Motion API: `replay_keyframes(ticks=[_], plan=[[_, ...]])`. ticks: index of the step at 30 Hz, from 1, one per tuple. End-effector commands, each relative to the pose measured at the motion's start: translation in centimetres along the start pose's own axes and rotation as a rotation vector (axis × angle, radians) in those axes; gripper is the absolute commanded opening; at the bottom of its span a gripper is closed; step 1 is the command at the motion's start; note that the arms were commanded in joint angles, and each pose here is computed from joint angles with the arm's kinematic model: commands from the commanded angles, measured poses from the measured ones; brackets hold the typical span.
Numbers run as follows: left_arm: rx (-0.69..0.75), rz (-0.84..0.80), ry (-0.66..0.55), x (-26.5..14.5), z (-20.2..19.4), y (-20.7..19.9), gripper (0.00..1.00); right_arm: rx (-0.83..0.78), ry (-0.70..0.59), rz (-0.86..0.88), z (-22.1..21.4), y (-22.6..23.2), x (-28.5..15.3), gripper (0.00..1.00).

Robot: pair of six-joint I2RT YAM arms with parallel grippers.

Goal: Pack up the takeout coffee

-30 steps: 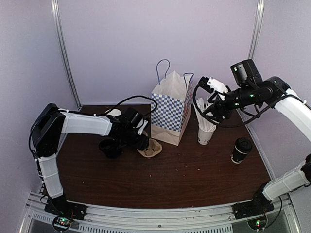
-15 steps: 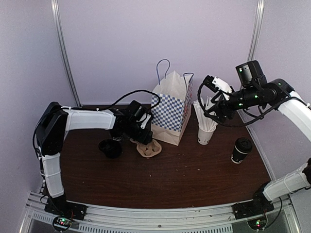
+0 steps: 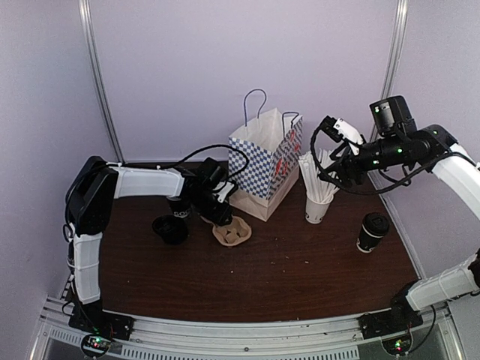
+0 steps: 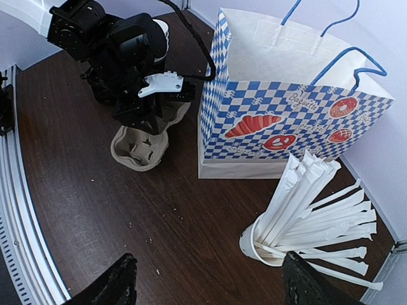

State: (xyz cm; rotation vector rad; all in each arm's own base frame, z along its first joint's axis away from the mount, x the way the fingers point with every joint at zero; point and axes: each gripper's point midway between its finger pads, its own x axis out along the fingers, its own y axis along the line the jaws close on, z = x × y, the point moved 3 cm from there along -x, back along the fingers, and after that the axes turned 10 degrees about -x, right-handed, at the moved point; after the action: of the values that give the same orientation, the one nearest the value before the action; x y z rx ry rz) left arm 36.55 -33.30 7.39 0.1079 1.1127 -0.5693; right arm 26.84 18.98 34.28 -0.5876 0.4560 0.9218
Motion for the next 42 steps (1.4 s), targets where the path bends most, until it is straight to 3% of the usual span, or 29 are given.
replay_keyframes(ticks=[1, 11, 17, 21, 25, 30, 33, 42], plan=[[0.022, -0.073, -0.034, -2.1, 1.1, -1.3, 0.41, 0.014, -0.040, -0.007, 0.4, -0.1, -0.6, 0.78], [0.024, -0.123, -0.030, -7.0, -2.1, -3.8, 0.37, 0.022, -0.048, -0.009, 0.3, -0.2, -0.7, 0.78], [0.046, -0.152, -0.009, -11.0, -6.8, -7.7, 0.37, 0.025, -0.047, -0.004, 0.5, -0.5, -0.4, 0.78], [-0.029, -0.167, -0.019, -14.0, -10.3, -8.1, 0.37, 0.030, -0.043, 0.009, 0.9, -0.8, 0.4, 0.78], [-0.173, -0.078, -0.040, -16.1, -14.6, -4.3, 0.36, 0.044, -0.054, 0.036, 1.6, -1.0, 0.9, 0.77], [-0.345, 0.099, -0.154, -19.3, -18.2, 1.7, 0.37, 0.053, -0.073, 0.071, 2.5, -0.9, 1.4, 0.77], [-0.452, 0.191, -0.145, -19.8, -20.3, 5.1, 0.37, 0.054, -0.079, 0.083, 2.9, -0.9, 1.6, 0.77], [-0.630, 0.229, -0.156, -18.4, -20.2, 11.3, 0.39, 0.024, -0.019, 0.124, 4.2, -0.7, 3.7, 0.76]])
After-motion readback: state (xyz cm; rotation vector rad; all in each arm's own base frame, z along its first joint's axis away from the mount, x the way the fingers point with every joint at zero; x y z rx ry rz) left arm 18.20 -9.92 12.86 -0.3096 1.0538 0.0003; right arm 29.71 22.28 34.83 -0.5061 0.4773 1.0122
